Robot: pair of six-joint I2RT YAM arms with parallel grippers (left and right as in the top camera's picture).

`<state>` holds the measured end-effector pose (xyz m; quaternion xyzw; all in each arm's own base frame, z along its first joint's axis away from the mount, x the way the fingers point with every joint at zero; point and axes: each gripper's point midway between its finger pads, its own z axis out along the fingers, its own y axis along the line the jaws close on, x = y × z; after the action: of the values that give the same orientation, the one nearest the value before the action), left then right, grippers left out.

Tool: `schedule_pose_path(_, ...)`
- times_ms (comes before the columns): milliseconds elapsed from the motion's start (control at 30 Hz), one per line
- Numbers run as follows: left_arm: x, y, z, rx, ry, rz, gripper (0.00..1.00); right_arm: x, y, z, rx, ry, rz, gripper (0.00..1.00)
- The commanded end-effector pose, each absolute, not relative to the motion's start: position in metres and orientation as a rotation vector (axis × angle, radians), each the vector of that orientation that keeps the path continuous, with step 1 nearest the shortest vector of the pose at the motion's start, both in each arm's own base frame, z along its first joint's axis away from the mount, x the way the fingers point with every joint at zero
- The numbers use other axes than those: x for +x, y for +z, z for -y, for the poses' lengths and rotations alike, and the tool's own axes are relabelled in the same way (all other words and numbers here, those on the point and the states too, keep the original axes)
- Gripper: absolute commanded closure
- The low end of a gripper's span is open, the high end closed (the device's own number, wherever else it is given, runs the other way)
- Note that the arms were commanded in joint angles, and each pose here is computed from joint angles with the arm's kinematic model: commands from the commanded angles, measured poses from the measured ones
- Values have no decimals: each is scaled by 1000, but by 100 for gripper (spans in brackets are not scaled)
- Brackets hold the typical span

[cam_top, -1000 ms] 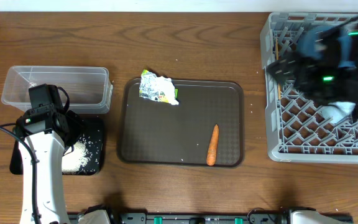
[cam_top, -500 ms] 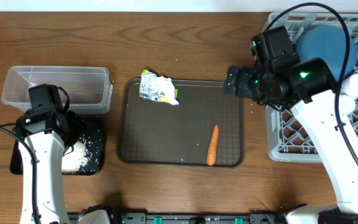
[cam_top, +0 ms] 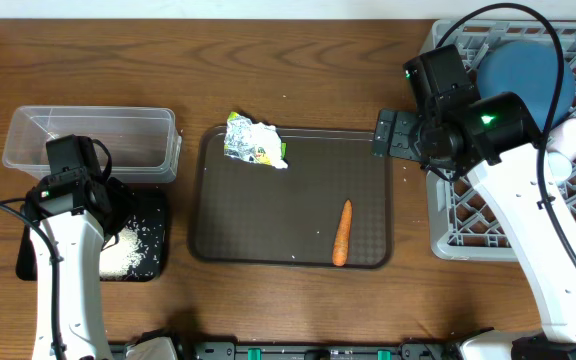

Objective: Sort waste into correct bins and load items into the dishwasher rack
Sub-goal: 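Withdraw the right gripper from the rack toward the tray, then move the left gripper over the carrot on the tray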

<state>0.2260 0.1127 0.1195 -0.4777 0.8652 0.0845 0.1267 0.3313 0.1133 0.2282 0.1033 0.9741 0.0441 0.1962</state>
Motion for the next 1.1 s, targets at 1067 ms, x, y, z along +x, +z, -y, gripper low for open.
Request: schedule_pose_path(1067, 218, 116, -65, -1607, -111, -2565, 0, 333, 224, -108, 321, 89, -2728, 1)
